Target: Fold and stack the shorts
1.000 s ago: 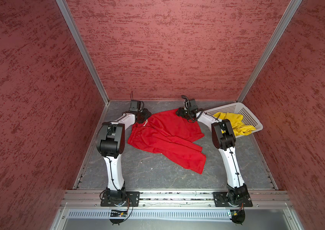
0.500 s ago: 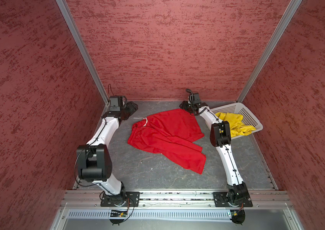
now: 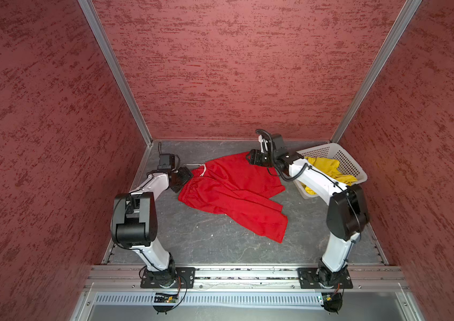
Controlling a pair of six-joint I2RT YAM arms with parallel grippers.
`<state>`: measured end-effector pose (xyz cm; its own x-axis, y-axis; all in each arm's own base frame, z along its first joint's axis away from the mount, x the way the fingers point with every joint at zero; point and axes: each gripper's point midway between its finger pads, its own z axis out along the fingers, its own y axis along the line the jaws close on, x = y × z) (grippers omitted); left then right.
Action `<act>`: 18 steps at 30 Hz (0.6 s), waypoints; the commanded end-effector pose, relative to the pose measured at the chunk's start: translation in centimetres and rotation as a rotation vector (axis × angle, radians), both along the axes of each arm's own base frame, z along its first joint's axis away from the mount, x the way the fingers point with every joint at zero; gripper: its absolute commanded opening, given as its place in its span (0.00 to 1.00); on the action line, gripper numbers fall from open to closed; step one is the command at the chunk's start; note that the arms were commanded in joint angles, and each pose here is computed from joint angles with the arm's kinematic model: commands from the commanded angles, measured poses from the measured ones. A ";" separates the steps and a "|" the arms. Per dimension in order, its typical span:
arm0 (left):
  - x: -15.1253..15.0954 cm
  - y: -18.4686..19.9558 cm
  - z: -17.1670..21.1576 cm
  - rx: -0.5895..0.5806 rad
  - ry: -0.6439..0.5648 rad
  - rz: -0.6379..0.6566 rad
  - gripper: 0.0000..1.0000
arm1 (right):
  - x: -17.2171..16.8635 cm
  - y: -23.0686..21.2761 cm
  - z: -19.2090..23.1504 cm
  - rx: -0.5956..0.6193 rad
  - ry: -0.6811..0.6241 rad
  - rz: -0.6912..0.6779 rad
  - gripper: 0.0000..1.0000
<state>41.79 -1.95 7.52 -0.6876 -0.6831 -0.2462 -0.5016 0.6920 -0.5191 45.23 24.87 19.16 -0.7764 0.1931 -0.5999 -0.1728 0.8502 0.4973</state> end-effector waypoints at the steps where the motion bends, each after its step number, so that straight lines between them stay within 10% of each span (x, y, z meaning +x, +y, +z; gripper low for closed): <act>1: 2.4 -0.1 1.1 -0.014 -0.086 -0.011 0.78 | -2.7 -2.9 -3.6 -0.072 0.071 -0.070 0.67; 4: 3.2 -0.5 1.4 -0.038 -0.111 -0.018 0.67 | -5.7 -4.3 -4.7 -0.084 0.116 -0.089 0.67; 11: 2.0 -1.8 1.4 -0.073 -0.100 -0.031 0.03 | -9.5 -6.8 -6.1 -0.096 0.168 -0.151 0.67; 18: -2.8 -1.6 4.1 -0.014 -0.100 -0.032 0.00 | -11.6 -8.0 -6.7 -0.112 0.201 -0.170 0.67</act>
